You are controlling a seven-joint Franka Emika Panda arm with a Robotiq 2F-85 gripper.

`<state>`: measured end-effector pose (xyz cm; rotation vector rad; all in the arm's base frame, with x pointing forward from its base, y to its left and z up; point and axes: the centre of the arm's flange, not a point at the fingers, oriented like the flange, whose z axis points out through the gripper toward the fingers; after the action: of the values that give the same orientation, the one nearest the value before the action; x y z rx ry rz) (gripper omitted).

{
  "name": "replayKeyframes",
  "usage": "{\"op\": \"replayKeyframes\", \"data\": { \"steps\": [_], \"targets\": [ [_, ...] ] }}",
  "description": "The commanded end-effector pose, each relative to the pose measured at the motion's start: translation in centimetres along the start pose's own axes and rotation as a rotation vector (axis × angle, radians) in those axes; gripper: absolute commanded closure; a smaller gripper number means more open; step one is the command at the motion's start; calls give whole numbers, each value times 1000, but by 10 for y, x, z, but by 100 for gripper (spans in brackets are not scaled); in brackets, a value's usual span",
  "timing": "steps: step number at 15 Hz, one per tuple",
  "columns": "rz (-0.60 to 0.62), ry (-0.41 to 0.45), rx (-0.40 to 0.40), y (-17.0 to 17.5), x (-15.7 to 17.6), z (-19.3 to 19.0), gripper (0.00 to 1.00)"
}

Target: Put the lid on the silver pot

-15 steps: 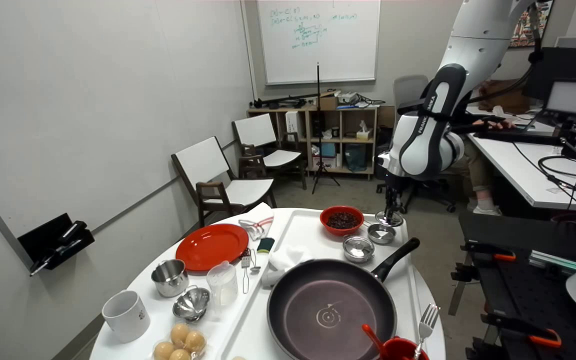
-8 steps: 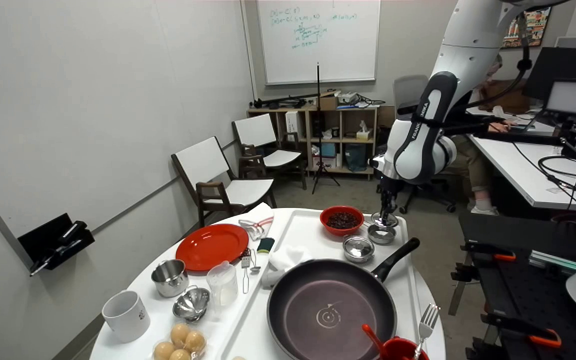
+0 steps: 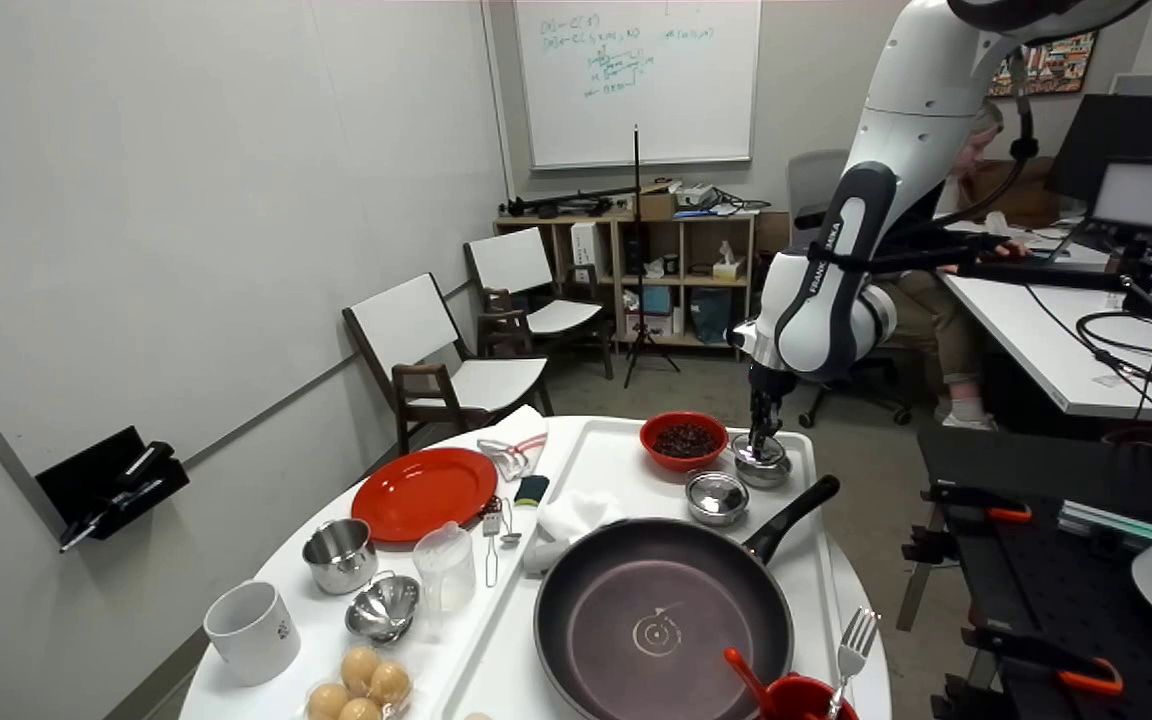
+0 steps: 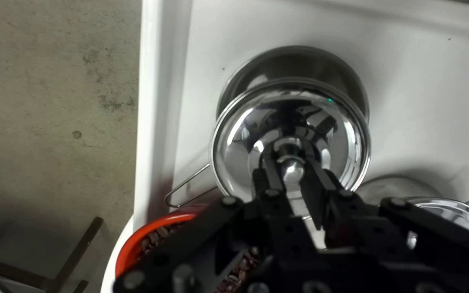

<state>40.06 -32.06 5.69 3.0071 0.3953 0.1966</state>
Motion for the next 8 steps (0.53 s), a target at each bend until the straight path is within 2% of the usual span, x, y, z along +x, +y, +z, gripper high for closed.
{"op": "replayKeyframes", "data": {
  "steps": [1,8],
  "targets": [
    [4,-2,-15,4,6,10,95],
    [17,-34,-13,2,3,20,95]
  ]
}}
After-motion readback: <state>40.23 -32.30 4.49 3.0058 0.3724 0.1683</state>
